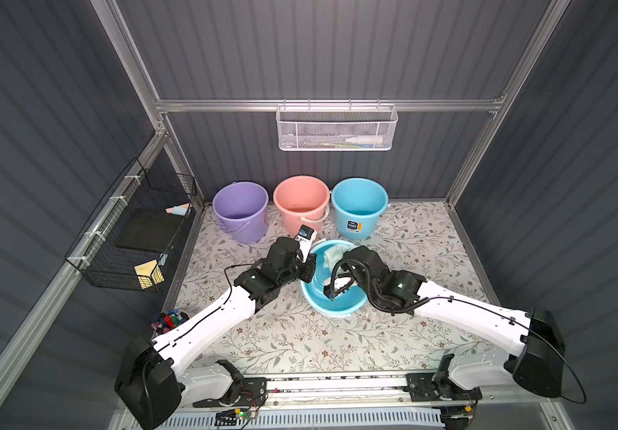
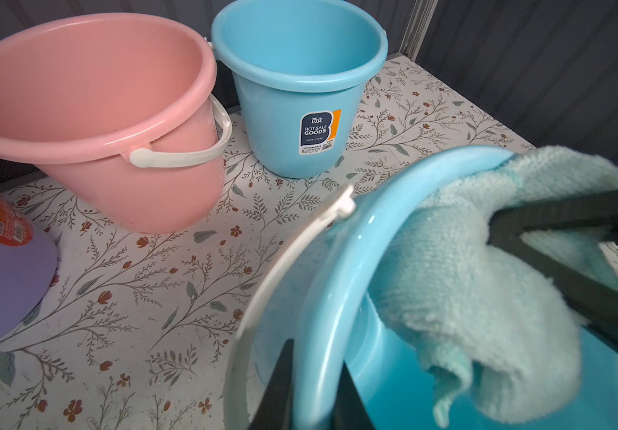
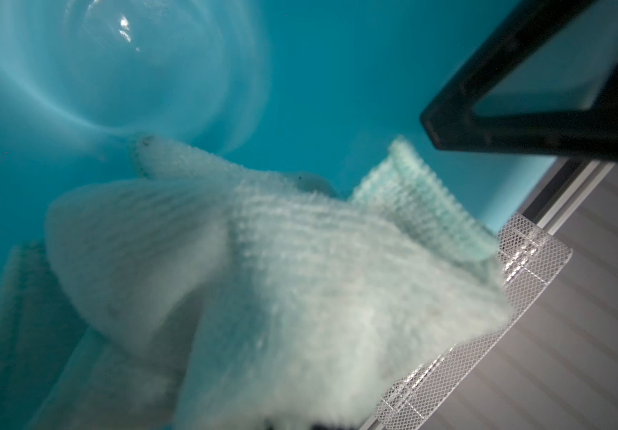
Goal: Wipe the inside of the bucket with a cloth
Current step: Wipe the dirt from the inside of the bucket.
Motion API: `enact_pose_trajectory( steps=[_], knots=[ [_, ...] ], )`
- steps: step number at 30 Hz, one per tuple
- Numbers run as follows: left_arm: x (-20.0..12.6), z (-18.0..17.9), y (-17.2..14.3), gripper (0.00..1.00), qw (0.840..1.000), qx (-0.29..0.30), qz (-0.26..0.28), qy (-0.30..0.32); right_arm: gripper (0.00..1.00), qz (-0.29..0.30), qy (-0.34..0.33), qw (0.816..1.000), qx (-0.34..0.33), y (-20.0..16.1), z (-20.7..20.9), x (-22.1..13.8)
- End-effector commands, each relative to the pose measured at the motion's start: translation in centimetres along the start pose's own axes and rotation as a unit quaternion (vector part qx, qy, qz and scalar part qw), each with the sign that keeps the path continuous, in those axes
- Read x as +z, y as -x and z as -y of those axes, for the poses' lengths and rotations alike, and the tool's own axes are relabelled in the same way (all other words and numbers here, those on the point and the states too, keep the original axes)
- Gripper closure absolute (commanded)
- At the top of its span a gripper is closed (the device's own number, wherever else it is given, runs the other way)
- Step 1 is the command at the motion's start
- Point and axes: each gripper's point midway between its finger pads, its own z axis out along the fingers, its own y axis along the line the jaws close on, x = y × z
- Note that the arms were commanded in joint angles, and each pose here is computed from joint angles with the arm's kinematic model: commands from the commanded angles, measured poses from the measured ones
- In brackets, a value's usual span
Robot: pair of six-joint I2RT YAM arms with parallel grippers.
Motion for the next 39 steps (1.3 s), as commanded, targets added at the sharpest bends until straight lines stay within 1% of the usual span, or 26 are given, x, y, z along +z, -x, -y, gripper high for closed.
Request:
enact_pose_trajectory(
  steps=[1,9,18,27,30,32,36,39],
  knots=[
    [-0.6,0.6,1.4,1.0,1.0,-0.007,0.021,-0.013,1.0,-0.027,0.02,0.999,0.002,-0.7,-0.2,0.8],
    [-0.6,0.6,1.3,1.0,1.0,-0.006,0.02,-0.013,1.0,-0.014,0.039,0.999,0.025,0.9,-1.0,4.3],
    [-0.7,0.6,1.4,1.0,1.0,-0.006,0.02,-0.013,1.0,0.007,0.08,0.995,0.059,3.3,-4.9,9.0],
    [-0.6,0.6,1.4,1.0,1.0,-0.006,0.02,-0.014,1.0,0.021,0.118,0.989,0.089,6.2,-8.9,12.6],
    [-0.5,0.7,1.2,1.0,1.0,-0.005,0.018,-0.015,1.0,0.027,0.122,0.988,0.092,6.7,-9.6,12.8],
    [-0.4,0.7,1.2,1.0,1.0,-0.005,0.016,-0.016,1.0,0.026,0.113,0.989,0.093,6.6,-9.1,12.6],
    [-0.4,0.7,1.3,1.0,1.0,-0.005,0.017,-0.016,1.0,0.029,0.091,0.991,0.094,5.7,-7.4,11.2],
    [-0.4,0.7,1.3,1.0,1.0,-0.005,0.018,-0.015,1.0,0.047,0.069,0.993,0.089,5.3,-5.8,9.4]
  ],
)
